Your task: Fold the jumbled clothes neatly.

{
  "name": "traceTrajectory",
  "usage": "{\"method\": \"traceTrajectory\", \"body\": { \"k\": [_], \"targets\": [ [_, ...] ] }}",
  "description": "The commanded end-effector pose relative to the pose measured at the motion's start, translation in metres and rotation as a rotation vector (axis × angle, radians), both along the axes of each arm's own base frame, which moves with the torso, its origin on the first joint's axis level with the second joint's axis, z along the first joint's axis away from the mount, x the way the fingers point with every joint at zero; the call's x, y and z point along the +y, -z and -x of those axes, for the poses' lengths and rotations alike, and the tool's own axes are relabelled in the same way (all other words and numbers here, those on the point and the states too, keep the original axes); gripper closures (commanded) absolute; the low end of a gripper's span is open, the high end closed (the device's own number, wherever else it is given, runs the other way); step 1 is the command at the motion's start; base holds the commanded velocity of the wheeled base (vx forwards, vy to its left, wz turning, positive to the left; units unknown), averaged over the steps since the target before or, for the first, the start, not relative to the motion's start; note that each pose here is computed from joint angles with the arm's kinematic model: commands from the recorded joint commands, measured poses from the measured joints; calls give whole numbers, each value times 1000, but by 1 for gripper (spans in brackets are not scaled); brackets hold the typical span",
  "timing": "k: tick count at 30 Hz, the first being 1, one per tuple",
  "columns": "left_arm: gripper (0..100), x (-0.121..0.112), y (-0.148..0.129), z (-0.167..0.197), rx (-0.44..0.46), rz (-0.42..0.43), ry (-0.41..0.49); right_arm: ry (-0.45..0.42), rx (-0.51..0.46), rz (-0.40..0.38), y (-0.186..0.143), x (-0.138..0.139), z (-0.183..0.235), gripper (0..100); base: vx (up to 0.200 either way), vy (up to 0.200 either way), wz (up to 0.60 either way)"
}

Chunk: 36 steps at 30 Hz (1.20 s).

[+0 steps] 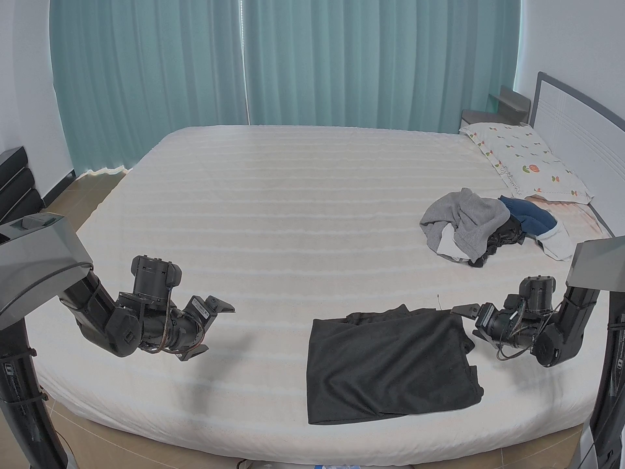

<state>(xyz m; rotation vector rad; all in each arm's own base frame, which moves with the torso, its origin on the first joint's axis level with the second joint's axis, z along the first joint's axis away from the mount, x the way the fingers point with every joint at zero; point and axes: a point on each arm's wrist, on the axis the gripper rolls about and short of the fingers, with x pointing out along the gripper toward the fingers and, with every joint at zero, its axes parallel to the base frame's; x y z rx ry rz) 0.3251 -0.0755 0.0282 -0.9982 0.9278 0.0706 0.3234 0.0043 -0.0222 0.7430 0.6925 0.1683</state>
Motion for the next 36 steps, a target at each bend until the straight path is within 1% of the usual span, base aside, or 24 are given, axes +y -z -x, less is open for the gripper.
{"method": "traceTrajectory", "body": {
  "k": [1, 4, 6, 11, 12, 15, 20, 21, 22, 31, 36],
  "targets": [
    [0, 0, 1, -1, 2, 0, -3, -83, 27, 9, -2, -7, 25, 0, -200, 0, 0],
    [0, 0, 1, 0, 3, -1, -2, -133, 34, 29, 2, -6, 33, 0, -200, 0, 0],
    [0, 0, 2, 0, 4, -3, 0, -140, 39, 37, 3, -6, 35, 0, -200, 0, 0],
    [0, 0, 2, 1, 5, -4, 3, -158, 54, 53, 6, -5, 39, 0, 0, 0, 0],
    [0, -1, 2, 1, 6, -6, 5, -167, 62, 67, 10, -6, 40, 0, 0, 0, 0],
    [0, -1, 2, 1, 6, -6, 5, -173, 71, 69, 13, -5, 41, 0, 0, 0, 0],
    [0, -2, 3, 2, 7, -6, 8, -190, 89, 70, 16, 0, 45, 0, 0, 0, 0],
    [0, -2, 3, 2, 7, -6, 8, -198, 91, 81, 19, 3, 44, 0, 0, 0, 0],
    [0, -2, 3, 2, 7, -6, 8, -200, 91, 82, 19, 4, 44, 100, 0, 0, 0],
    [0, -2, 3, 2, 7, -6, 8, -209, 108, 108, 20, 1, 51, 100, 0, 0, 0],
    [0, -2, 3, 1, 6, -6, 8, -230, 103, 145, 18, -3, 54, 100, 0, 0, 0]
  ]
}}
